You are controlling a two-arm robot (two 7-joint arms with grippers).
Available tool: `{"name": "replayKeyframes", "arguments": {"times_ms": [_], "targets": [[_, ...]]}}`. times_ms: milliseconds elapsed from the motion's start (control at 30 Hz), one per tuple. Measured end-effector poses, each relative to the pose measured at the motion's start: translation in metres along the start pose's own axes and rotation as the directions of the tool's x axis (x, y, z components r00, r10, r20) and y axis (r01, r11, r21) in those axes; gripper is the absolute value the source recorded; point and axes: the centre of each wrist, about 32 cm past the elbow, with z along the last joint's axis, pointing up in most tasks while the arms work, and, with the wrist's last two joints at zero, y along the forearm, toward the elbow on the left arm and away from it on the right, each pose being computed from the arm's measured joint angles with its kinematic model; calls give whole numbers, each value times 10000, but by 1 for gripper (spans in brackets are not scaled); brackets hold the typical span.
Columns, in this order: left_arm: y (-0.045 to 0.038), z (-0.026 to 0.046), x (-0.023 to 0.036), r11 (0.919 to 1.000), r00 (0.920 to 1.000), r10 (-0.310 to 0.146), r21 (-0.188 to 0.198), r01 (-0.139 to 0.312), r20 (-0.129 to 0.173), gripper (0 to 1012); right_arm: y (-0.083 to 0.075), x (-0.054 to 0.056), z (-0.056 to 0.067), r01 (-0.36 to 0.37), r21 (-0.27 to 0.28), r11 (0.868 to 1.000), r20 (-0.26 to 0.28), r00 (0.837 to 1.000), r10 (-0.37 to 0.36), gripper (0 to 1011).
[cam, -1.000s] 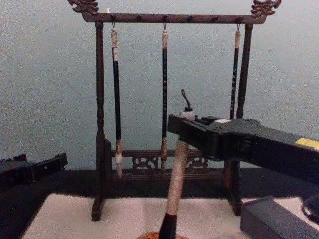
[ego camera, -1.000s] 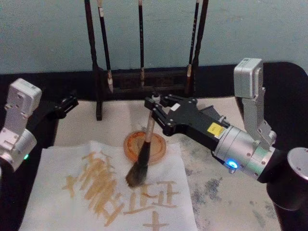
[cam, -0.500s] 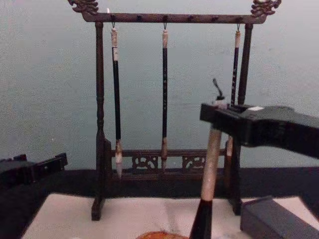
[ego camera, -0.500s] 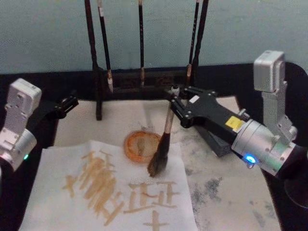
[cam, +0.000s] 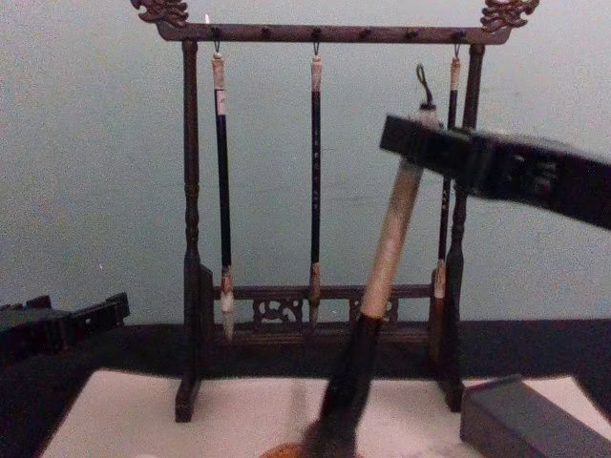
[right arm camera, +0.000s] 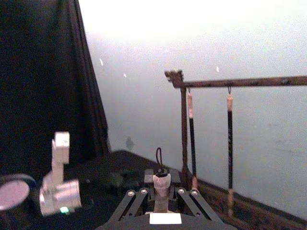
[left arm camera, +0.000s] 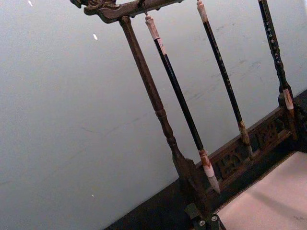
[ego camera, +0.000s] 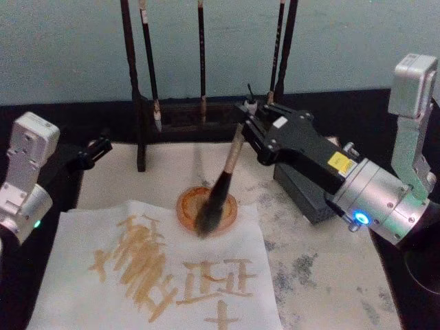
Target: Pick up the brush from the inkstone, write on the paper, then place the brush back to its original position.
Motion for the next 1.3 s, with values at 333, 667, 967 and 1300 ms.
{"name": "replayKeyframes", "arguments": {"times_ms": [333, 667, 967, 1300], "targets": [[0, 0, 0, 10000, 10000, 0, -1, 0, 0, 1002, 81, -8, -25, -175, 452, 9988, -831, 9963, 212, 182], [0, 0, 0, 10000, 10000, 1, 0, -1, 0, 1002, 94, -1, -34, -164, 428, 9989, -969, 9951, 205, 182], [0, 0, 0, 10000, 10000, 0, 0, 0, -1, 1002, 96, 76, -67, 284, 497, 9984, -1704, 9852, -195, 182], [0, 0, 0, 10000, 10000, 1, 0, -1, 0, 1002, -2, 283, -77, 990, 525, 9937, -3385, 9379, -755, 182]]}}
